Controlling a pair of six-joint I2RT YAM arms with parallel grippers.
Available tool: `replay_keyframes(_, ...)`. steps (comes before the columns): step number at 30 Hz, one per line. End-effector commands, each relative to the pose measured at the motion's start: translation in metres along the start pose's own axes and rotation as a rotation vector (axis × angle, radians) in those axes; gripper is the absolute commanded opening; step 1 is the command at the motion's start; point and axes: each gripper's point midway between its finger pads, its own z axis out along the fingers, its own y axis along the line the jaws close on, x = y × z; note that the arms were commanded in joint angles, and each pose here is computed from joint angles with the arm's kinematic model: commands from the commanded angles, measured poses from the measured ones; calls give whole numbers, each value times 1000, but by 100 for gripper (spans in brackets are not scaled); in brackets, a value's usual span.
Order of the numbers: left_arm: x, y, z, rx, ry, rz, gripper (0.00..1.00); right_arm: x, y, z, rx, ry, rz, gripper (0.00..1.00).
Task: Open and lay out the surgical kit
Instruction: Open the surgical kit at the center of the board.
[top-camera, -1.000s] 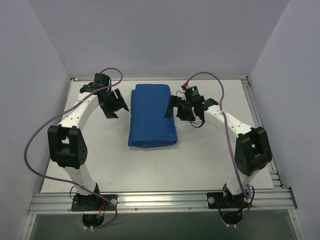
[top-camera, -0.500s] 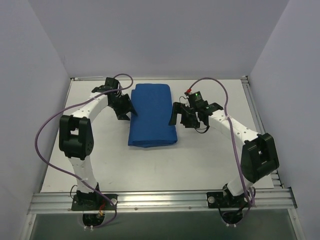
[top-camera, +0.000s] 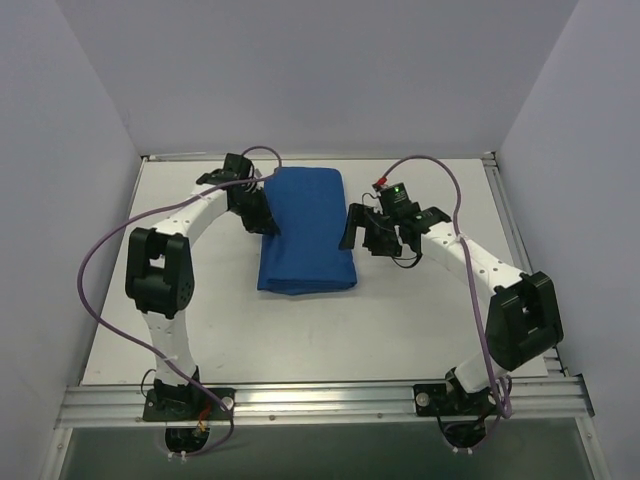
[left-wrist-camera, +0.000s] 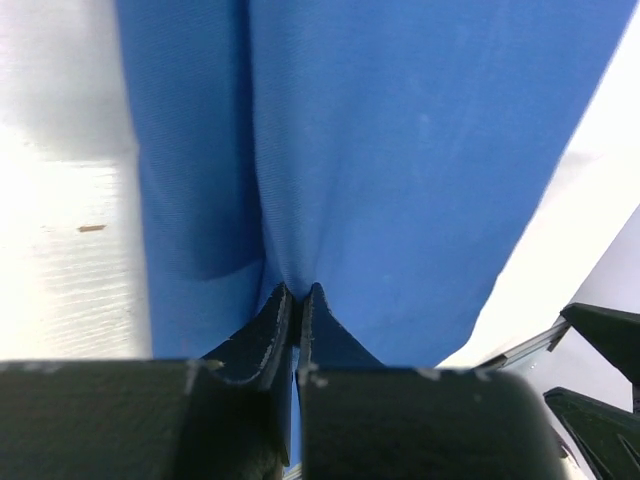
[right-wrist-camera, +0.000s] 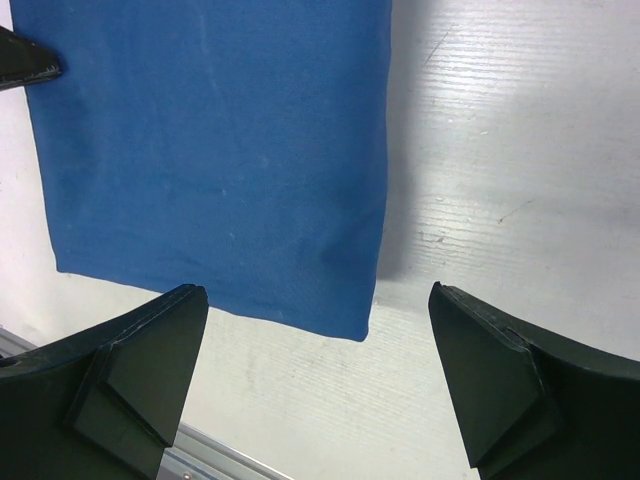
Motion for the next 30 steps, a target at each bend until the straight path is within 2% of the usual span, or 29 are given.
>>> replay_keyframes(1, -9, -58, -18, 100, -77, 132, 2, -7, -11, -16, 34, -38, 38, 100)
replay_keyframes(3, -9, -91, -23, 160, -87, 188, 2, -11, -21, -22, 55, -60, 90, 100)
replay_keyframes(5, 9, -126, -19, 209, -56, 250, 2, -19, -37, -31, 54, -87, 177, 100)
replay_keyframes(6, 4, -154, -30, 256, -88, 291, 2, -22, -43, -35, 52, -96, 201, 99)
replay_keyframes(8, 28, -181, -11, 261, -32, 346, 2, -32, -59, -49, 66, -127, 252, 99)
replay_keyframes(9, 34, -183, 15, 247, 12, 348, 2, -35, -64, -53, 77, -136, 257, 99)
replay_keyframes(10, 33, -213, 6, 311, -2, 369, 2, -39, -69, -59, 89, -148, 264, 99)
replay_keyframes(11, 47, -226, 13, 333, 32, 377, 2, -42, -84, -70, 131, -162, 293, 99)
replay_keyframes(14, 68, -259, 45, 423, 99, 362, 2, -55, -98, -96, 181, -212, 309, 99)
replay_keyframes(15, 76, -258, 65, 427, 135, 345, 3, -64, -108, -108, 207, -249, 329, 99)
replay_keyframes(16, 77, -270, 62, 462, 134, 339, 16, -67, -113, -114, 221, -265, 332, 99)
replay_keyframes(19, 79, -265, 64, 396, 97, 368, 43, -70, -120, -128, 226, -295, 348, 99)
replay_keyframes(20, 80, -255, 68, 352, 94, 367, 60, -72, -127, -134, 235, -314, 360, 99)
replay_keyframes(21, 71, -258, 51, 346, 37, 378, 64, -71, -128, -134, 238, -311, 354, 99)
replay_keyframes(23, 61, -256, 41, 341, -23, 408, 71, -67, -131, -135, 247, -308, 348, 99)
replay_keyframes(24, 59, -242, 45, 295, -37, 405, 73, -65, -131, -135, 247, -306, 344, 100)
replay_keyframes(27, 56, -250, 13, 330, -88, 449, 74, -58, -136, -132, 263, -293, 325, 99)
replay_keyframes(30, 52, -231, -10, 231, -151, 471, 74, -59, -136, -130, 255, -288, 285, 99)
